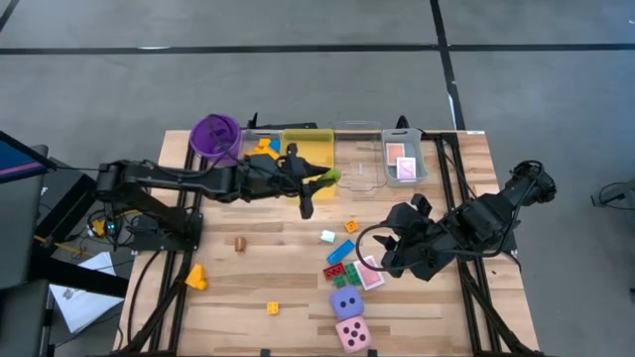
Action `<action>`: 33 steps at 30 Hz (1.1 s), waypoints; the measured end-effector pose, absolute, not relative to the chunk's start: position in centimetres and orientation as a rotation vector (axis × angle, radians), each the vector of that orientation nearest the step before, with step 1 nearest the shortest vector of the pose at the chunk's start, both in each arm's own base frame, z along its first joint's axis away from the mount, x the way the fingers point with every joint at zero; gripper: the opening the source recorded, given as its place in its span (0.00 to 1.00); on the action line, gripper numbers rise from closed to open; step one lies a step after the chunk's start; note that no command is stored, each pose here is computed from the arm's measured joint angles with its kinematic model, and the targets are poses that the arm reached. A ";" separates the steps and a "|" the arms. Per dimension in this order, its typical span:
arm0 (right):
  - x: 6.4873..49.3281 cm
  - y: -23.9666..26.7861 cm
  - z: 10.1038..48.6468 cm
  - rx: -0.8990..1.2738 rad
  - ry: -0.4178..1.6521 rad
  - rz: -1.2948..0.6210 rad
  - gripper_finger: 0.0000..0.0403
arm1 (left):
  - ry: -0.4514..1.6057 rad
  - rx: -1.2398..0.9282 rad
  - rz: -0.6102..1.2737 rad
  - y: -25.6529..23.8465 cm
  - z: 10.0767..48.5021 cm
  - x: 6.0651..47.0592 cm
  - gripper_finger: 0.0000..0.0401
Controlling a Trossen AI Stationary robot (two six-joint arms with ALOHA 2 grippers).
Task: Pick & Place Toys
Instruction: Put the small green game piece into the yellow bin
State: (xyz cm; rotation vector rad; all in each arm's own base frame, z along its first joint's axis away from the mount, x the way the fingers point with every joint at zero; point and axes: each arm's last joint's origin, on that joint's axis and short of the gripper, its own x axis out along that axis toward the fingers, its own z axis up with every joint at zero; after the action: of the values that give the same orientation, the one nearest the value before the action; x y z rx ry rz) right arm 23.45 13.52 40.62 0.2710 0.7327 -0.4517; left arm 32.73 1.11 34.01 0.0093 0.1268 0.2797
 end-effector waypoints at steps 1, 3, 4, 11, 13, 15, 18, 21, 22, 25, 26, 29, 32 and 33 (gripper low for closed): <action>23.5 13.5 40.6 0.272 0.732 -0.452 0.42 | 0.134 0.011 0.295 1.3 33.9 32.8 0.21; 23.5 13.5 40.6 0.272 0.732 -0.452 0.42 | 0.149 0.017 0.345 1.7 33.6 32.9 0.21; 23.5 13.5 40.6 0.272 0.732 -0.452 0.42 | 0.147 0.019 0.384 2.1 33.4 33.0 0.21; 23.5 13.5 40.6 0.274 0.732 -0.452 0.42 | 0.222 0.037 0.664 6.4 32.0 33.0 0.22; 23.5 13.5 40.6 0.275 0.731 -0.452 0.42 | 0.241 0.031 0.704 7.8 31.5 33.0 0.22; 23.5 13.6 40.7 0.280 0.726 -0.449 0.42 | 0.250 0.011 0.741 9.0 31.0 33.1 0.21; 23.6 13.6 40.7 0.290 0.716 -0.445 0.42 | 0.262 -0.037 0.788 10.6 30.1 33.2 0.22; 23.6 13.6 40.7 0.290 0.716 -0.445 0.42 | 0.280 -0.078 0.784 11.6 29.1 33.5 0.22; 23.6 13.6 40.7 0.290 0.716 -0.445 0.42 | 0.283 -0.090 0.779 11.9 28.7 33.6 0.22; 23.6 13.6 40.7 0.292 0.714 -0.444 0.42 | 0.301 -0.115 0.775 12.5 27.7 34.1 0.22; 23.6 13.6 40.7 0.292 0.714 -0.444 0.42 | 0.307 -0.117 0.770 12.5 27.4 34.3 0.22; 23.6 13.6 40.7 0.297 0.713 -0.445 0.42 | 0.336 -0.115 0.770 12.6 26.5 34.6 0.22; 23.6 13.6 40.8 0.302 0.709 -0.445 0.42 | 0.351 -0.113 0.763 12.4 26.1 34.9 0.22; 23.6 13.6 40.8 0.302 0.710 -0.445 0.42 | 0.352 -0.113 0.761 12.3 26.1 34.9 0.22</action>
State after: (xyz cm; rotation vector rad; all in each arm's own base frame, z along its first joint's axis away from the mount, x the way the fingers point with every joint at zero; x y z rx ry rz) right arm 23.64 13.64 40.77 0.3024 0.7096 -0.4453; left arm 34.95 12.35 26.06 -0.1127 0.3518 0.7612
